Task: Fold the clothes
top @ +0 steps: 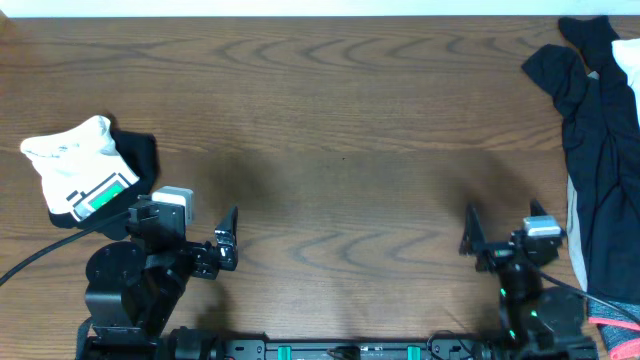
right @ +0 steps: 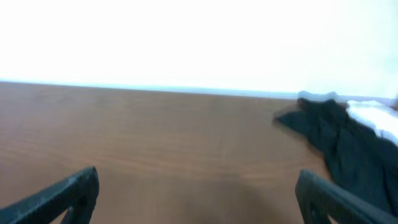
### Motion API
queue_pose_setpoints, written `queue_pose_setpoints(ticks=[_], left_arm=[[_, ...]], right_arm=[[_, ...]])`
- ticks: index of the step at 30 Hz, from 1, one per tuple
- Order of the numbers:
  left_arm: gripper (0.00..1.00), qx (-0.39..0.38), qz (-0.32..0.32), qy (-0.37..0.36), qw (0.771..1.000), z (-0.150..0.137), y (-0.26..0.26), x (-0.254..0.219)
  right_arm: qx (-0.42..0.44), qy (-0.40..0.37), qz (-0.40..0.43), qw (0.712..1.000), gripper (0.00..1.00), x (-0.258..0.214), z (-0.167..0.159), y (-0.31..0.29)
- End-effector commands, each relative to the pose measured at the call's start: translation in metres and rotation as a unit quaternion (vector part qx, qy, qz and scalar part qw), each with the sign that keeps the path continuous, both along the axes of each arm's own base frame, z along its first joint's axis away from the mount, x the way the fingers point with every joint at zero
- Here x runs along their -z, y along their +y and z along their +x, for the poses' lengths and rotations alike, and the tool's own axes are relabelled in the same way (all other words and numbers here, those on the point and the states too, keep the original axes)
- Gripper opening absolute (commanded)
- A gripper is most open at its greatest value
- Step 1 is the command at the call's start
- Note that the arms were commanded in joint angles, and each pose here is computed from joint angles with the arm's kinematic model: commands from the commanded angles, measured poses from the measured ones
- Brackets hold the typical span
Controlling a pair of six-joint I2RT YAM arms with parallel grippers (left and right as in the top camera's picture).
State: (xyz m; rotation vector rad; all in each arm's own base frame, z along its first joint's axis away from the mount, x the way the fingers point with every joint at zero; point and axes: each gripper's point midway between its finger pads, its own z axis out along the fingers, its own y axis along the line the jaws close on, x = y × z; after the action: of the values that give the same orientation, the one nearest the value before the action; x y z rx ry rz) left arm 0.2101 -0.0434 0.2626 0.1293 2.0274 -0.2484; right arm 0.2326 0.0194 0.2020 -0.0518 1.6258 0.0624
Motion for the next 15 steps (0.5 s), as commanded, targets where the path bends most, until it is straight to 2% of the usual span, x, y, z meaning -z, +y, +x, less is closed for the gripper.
queue_pose_setpoints(ticks=[1,3,15], left_arm=[[0.98,-0.002,0.003,0.001,1.000,0.000,0.001,0.002],[0.98,-0.002,0.003,0.001,1.000,0.000,0.001,0.002],[0.98,-0.002,0.003,0.001,1.000,0.000,0.001,0.002]], right_arm=[[-0.003,-0.026,-0.029,0.999,0.99,0.023,0.012,0.001],[-0.028,0.006,-0.029,0.999,0.99,0.044,0.012,0.010],[-0.033,0.006,-0.029,0.999,0.99,0.045,0.012,0.012]])
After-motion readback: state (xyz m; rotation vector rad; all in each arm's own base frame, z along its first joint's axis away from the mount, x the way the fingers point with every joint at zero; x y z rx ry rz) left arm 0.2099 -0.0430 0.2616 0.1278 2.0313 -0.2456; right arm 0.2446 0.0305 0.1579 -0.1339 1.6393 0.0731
